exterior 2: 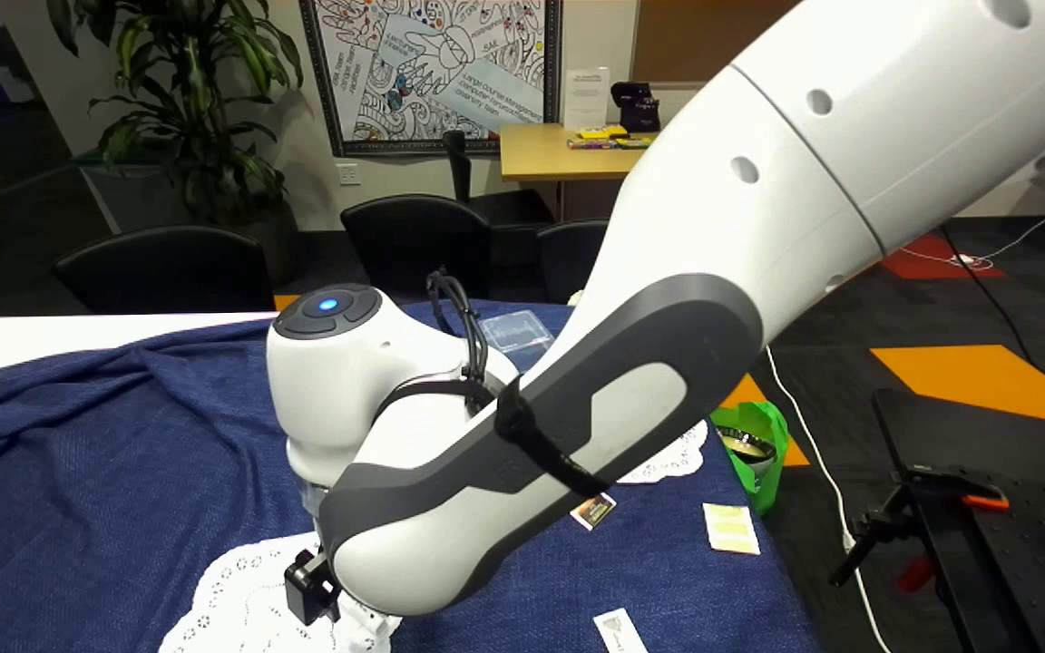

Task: Pick the pen and put it in the cup

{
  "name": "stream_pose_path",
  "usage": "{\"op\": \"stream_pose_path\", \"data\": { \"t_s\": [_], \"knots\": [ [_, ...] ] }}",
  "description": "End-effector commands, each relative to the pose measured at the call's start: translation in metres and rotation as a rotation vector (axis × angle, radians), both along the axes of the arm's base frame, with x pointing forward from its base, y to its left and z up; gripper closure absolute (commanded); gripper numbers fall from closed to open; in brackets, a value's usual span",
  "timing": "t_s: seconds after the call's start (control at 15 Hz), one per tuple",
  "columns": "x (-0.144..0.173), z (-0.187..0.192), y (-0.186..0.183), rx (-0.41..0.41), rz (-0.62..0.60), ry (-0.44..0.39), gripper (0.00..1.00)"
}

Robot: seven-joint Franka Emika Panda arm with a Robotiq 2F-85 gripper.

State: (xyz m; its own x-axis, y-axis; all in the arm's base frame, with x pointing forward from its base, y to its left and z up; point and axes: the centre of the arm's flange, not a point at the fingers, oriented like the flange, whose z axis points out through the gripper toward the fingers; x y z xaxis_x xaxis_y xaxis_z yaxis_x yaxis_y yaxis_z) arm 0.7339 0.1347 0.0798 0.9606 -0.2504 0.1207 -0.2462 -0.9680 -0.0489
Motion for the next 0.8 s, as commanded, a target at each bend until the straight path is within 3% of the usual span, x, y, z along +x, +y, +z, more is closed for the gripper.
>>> {"op": "stream_pose_path", "data": {
  "t_s": [0.0, 0.4, 0.53, 0.73],
  "knots": [
    [0.029, -0.014, 0.008, -0.009, -0.016, -0.017, 0.00],
    [0.038, -0.028, 0.015, -0.015, -0.008, -0.039, 0.00],
    [0.040, -0.030, 0.017, -0.017, -0.003, -0.044, 0.26],
    [0.042, -0.033, 0.018, -0.019, 0.001, -0.046, 0.51]
  ]
}}
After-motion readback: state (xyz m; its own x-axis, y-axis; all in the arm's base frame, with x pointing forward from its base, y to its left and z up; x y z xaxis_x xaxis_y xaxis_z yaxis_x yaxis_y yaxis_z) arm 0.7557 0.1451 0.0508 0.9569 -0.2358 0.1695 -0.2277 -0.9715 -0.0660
